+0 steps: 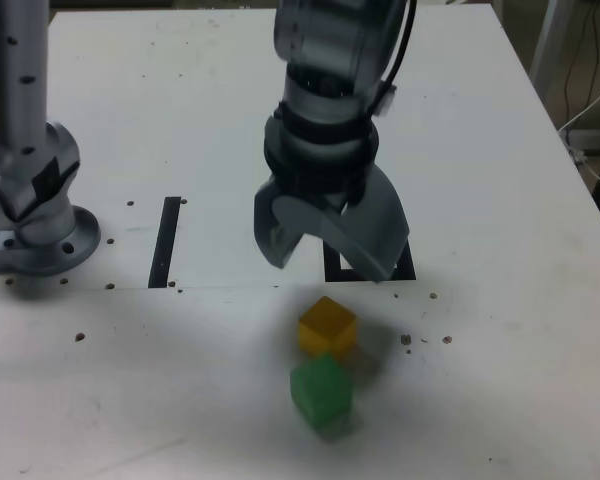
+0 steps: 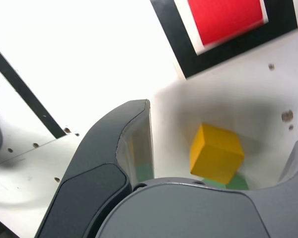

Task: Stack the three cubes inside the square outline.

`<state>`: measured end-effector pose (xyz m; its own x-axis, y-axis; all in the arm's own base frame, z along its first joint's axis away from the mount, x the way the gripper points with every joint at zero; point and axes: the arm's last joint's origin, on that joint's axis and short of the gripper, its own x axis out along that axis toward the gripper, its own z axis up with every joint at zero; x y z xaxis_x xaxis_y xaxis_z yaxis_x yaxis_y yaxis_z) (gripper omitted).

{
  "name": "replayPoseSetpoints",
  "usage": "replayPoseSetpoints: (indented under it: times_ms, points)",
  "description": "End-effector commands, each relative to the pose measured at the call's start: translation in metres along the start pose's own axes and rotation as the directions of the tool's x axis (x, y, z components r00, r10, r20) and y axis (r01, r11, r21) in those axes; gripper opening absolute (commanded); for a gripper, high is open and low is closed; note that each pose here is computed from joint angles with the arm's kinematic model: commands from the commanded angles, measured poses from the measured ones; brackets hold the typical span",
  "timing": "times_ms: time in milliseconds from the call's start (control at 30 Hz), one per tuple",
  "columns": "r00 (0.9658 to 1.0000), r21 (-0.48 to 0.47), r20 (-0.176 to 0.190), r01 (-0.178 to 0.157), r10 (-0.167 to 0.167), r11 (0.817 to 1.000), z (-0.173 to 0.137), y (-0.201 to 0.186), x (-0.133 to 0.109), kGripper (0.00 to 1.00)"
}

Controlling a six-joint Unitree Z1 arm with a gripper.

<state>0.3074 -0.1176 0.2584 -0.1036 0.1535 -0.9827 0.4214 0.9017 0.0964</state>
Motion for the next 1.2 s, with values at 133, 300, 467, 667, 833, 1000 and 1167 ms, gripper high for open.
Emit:
replayPoseSetpoints:
  times_ms: [133, 300, 467, 667, 833, 1000, 1167]
  points:
    - [0.9999, 0.04, -0.009, 0.014, -0.014, 0.999, 0.009, -0.015, 0.012, 0.96]
    - [0.9996, 0.062, -0.019, 0.023, -0.022, 0.998, 0.017, -0.025, 0.021, 0.95]
    - [0.9992, 0.069, -0.032, 0.028, -0.026, 0.997, 0.026, -0.029, 0.03, 0.92]
    - [0.9986, 0.072, -0.043, 0.034, -0.031, 0.997, 0.035, -0.031, 0.037, 0.79]
    - [0.9983, 0.069, -0.044, 0.042, -0.039, 0.997, 0.039, -0.032, 0.04, 0.53]
    - [0.9982, 0.068, -0.045, 0.044, -0.041, 0.997, 0.04, -0.032, 0.041, 0.3]
    - [0.9982, 0.068, -0.046, 0.042, -0.039, 0.997, 0.04, -0.032, 0.041, 0.22]
